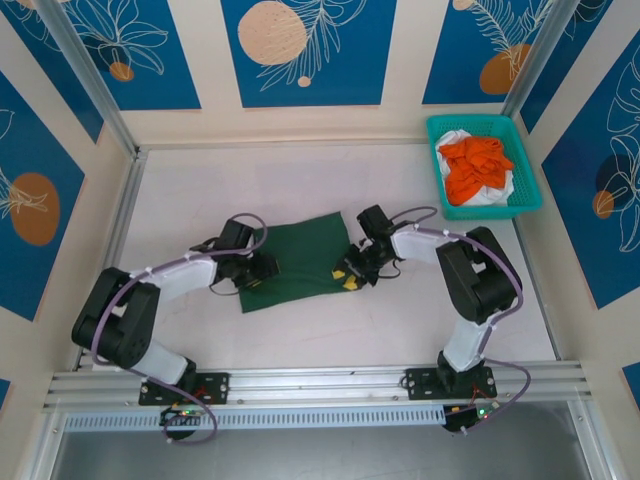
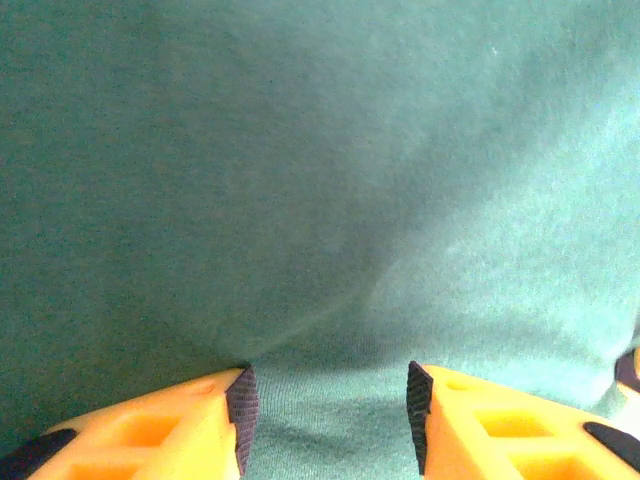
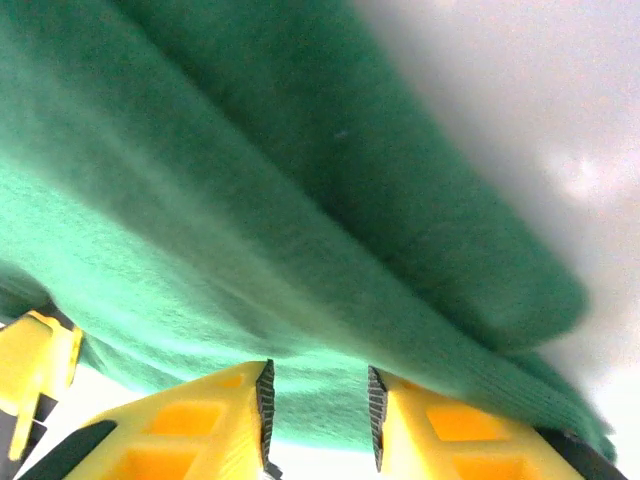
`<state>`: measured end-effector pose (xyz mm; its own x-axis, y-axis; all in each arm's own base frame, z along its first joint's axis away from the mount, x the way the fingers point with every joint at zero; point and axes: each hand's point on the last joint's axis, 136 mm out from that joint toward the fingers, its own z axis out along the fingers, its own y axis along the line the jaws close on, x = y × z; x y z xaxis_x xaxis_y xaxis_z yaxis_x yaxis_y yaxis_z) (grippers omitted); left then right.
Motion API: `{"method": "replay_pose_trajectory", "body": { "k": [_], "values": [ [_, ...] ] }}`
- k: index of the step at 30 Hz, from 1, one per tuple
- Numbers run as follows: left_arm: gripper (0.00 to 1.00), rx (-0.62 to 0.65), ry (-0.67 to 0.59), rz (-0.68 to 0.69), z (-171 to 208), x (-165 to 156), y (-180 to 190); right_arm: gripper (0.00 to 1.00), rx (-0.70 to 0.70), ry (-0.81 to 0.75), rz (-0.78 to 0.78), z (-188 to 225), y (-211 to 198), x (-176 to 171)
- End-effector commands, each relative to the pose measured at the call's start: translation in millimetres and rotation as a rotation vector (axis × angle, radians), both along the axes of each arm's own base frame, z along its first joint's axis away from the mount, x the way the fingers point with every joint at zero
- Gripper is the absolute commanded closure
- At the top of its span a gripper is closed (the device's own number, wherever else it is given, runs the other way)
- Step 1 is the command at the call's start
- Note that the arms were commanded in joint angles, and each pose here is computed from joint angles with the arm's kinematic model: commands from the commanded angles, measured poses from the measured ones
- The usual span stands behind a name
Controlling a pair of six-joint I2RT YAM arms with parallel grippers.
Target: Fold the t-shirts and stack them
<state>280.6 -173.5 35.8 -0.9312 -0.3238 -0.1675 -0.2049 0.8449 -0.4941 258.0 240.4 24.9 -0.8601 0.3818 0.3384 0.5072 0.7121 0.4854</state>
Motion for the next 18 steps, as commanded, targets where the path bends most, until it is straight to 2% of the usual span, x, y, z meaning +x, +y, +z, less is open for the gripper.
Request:
{"method": "replay_pose_trajectory", "body": {
  "k": [1, 4, 7, 11, 12, 16, 18],
  "values": [
    [0.51, 0.096, 0.106, 0.065, -17.1, -24.0, 44.2, 0.62, -0.066, -0.007, -0.064, 2.1, -9.9, -5.9],
    [0.44, 0.059, 0.063, 0.107, 5.8, -9.0, 55.9, 0.58, -0.068, -0.081, -0.041, 23.0, -7.7, -0.4],
    [0.37, 0.021, -0.008, 0.084, 38.8, 12.8, 54.9, 0.56, -0.066, -0.189, -0.011, 51.6, -2.4, 16.2],
    [0.35, -0.015, -0.051, 0.035, 71.4, 42.2, 46.3, 0.59, -0.036, -0.289, 0.042, 80.6, 16.9, 49.7],
    [0.35, -0.022, -0.056, 0.025, 76.2, 49.8, 44.9, 0.61, -0.029, -0.295, 0.058, 83.0, 23.5, 59.0],
    [0.55, -0.035, -0.048, 0.033, 73.9, 80.7, 50.3, 0.68, 0.016, -0.298, 0.090, 83.6, 52.5, 92.3],
    [0.59, -0.057, -0.018, 0.059, 63.2, 92.9, 55.0, 0.70, 0.024, -0.293, 0.098, 76.6, 64.5, 107.0]
  ]
}}
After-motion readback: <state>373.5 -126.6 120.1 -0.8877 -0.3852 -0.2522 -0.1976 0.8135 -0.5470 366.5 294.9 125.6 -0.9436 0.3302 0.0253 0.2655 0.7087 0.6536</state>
